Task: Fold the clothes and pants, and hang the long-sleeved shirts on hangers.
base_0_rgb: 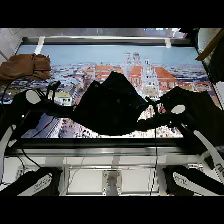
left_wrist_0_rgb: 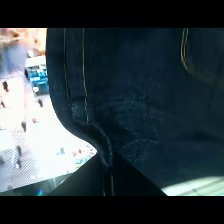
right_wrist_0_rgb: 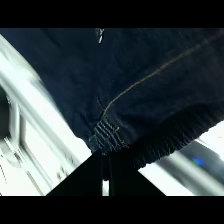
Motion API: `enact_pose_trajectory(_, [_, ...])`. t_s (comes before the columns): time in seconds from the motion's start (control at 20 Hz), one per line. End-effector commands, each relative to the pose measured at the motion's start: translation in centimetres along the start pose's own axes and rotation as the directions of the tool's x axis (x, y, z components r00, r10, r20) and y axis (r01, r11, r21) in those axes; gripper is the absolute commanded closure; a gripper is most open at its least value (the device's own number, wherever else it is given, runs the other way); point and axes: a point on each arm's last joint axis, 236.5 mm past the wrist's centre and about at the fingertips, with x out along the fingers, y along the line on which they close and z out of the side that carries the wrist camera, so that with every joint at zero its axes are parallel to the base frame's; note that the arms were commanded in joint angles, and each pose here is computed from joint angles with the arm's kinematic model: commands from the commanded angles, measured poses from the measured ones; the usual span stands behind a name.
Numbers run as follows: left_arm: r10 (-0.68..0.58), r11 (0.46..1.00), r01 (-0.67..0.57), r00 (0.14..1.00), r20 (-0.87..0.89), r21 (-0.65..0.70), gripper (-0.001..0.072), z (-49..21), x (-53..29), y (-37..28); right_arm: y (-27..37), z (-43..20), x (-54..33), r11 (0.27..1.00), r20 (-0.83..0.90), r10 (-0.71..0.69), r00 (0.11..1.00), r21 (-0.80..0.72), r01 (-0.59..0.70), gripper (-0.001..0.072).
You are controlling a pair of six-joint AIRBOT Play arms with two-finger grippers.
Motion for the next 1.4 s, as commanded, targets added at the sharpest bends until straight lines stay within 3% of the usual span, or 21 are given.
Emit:
enact_pose_trajectory(0.0, [0.002, 1.000, -0.002, 1.000, 0.017, 0.014, 0.0694, -1.2, -1.5, -0.5, 0.2, -4.1, -2.6, 0.993, -0.053, -0.120, 0.991, -0.029, 0.119, 0.0694])
enact_pose_trajectory(0.1, [-0.020, 0.999, 0.021, 0.999, 0.045, -0.034, 0.0694, -1.9, -2.2, -1.3, 1.7, -4.5, -3.7, 0.991, 0.014, -0.125, 0.992, -0.037, 0.125, 0.0694])
enact_pose_trajectory(0.2, [-0.078, 0.997, 0.078, 0.969, 0.233, 0.010, 0.0695, 0.7, -5.9, -3.8, 5.4, -2.6, -6.0, 0.990, 0.152, -0.089, 0.984, -0.094, 0.104, 0.0695])
enact_pose_trajectory(0.35, [-0.061, 0.993, -0.002, 0.837, 0.543, 0.114, 0.0697, 4.1, -15.8, -6.0, 12.0, 1.0, -11.4, 0.979, 0.327, -0.039, 0.944, -0.177, 0.101, 0.0695])
enact_pose_trajectory(0.5, [-0.079, 0.977, -0.093, 0.670, 0.738, 0.190, 0.0697, 4.3, -26.4, -8.9, 23.0, 3.5, -17.8, 0.930, 0.452, 0.187, 0.872, -0.368, -0.008, 0.0695])
enact_pose_trajectory(0.6, [-0.110, 0.963, -0.137, 0.589, 0.801, 0.233, 0.0697, 3.5, -31.8, -11.0, 30.3, 3.4, -22.3, 0.867, 0.482, 0.335, 0.810, -0.494, -0.064, 0.0695])
enact_pose_trajectory(0.8, [-0.113, 0.946, -0.207, 0.513, 0.851, 0.250, 0.0697, 3.2, -37.9, -12.6, 37.1, 3.4, -27.7, 0.824, 0.513, 0.406, 0.756, -0.563, -0.061, 0.0696])
enact_pose_trajectory(0.9, [-0.088, 0.946, -0.222, 0.528, 0.845, 0.237, 0.0697, 4.5, -37.8, -12.0, 35.6, 5.0, -26.9, 0.857, 0.490, 0.349, 0.799, -0.511, -0.061, 0.0696])
enact_pose_trajectory(1.15, [-0.014, 0.965, -0.148, 0.795, 0.607, 0.215, 0.0697, 9.1, -26.7, -8.3, 25.1, 12.5, -20.4, 0.964, 0.351, 0.184, 0.918, -0.247, -0.099, 0.0697])
enact_pose_trajectory(1.35, [0.026, 0.977, -0.109, 0.913, 0.408, 0.182, 0.0696, 14.0, -15.8, -4.2, 15.4, 19.3, -14.2, 0.990, 0.266, 0.122, 0.956, -0.104, -0.097, 0.0696])
